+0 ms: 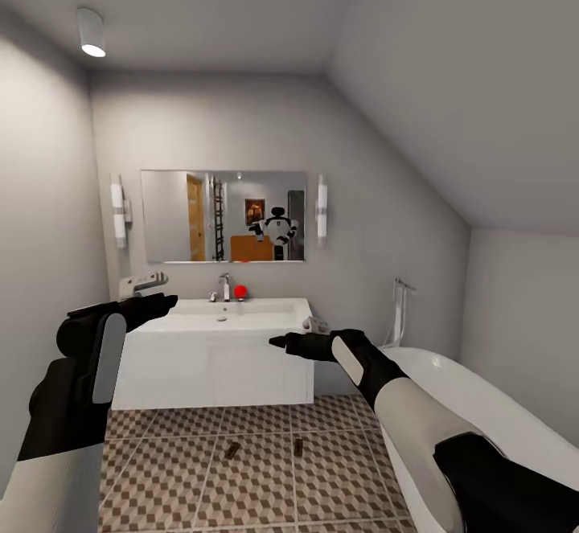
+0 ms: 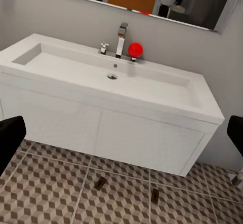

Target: Take the four mousetraps from the cabinet in the bathroom and place them on the bathroom floor. Make sure all four end up on the same floor surface, and ensure that at least two of them are either under or directly next to the same bathroom sink.

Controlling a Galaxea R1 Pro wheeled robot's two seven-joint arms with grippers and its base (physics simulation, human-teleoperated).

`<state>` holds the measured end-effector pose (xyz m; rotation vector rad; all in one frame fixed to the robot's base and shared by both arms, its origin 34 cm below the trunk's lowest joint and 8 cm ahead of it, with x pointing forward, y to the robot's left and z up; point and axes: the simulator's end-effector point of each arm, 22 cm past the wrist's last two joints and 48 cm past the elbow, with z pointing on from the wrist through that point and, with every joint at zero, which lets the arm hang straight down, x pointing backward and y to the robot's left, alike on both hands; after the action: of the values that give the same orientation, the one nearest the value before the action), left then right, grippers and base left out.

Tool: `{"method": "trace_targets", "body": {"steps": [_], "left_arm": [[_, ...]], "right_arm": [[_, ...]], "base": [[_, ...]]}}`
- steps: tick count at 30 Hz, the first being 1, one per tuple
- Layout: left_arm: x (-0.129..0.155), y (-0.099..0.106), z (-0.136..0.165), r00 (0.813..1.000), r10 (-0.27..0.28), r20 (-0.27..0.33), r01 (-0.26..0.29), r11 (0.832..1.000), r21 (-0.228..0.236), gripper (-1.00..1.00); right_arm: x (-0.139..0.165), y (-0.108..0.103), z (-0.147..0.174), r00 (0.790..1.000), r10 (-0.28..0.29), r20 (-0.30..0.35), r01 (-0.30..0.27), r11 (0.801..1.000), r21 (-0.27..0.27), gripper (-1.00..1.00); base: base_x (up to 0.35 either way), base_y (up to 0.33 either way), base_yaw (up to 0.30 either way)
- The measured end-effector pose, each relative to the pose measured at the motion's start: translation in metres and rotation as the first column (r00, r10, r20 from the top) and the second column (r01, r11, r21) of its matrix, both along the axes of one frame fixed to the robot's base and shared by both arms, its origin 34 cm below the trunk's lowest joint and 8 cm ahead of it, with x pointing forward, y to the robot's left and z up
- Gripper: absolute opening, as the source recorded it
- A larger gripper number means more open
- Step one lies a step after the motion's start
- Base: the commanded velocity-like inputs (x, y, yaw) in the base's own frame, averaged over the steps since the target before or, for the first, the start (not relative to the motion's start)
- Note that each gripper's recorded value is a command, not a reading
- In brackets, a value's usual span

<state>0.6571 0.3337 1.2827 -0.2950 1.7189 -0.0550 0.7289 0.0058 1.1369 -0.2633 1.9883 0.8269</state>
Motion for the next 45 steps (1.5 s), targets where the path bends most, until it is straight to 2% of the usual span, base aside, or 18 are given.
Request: {"method": "trace_targets", "body": {"steps": [45], "left_arm": [[-0.011,0.0,0.046,1.0,-0.002,-0.002,0.002,1.0,0.0,1.0]], "right_arm": [[-0.012,0.0,0.047,1.0,0.001,-0.001,-0.001,1.0,0.001,1.0]], "base": [[0.0,0.0,0.0]]}}
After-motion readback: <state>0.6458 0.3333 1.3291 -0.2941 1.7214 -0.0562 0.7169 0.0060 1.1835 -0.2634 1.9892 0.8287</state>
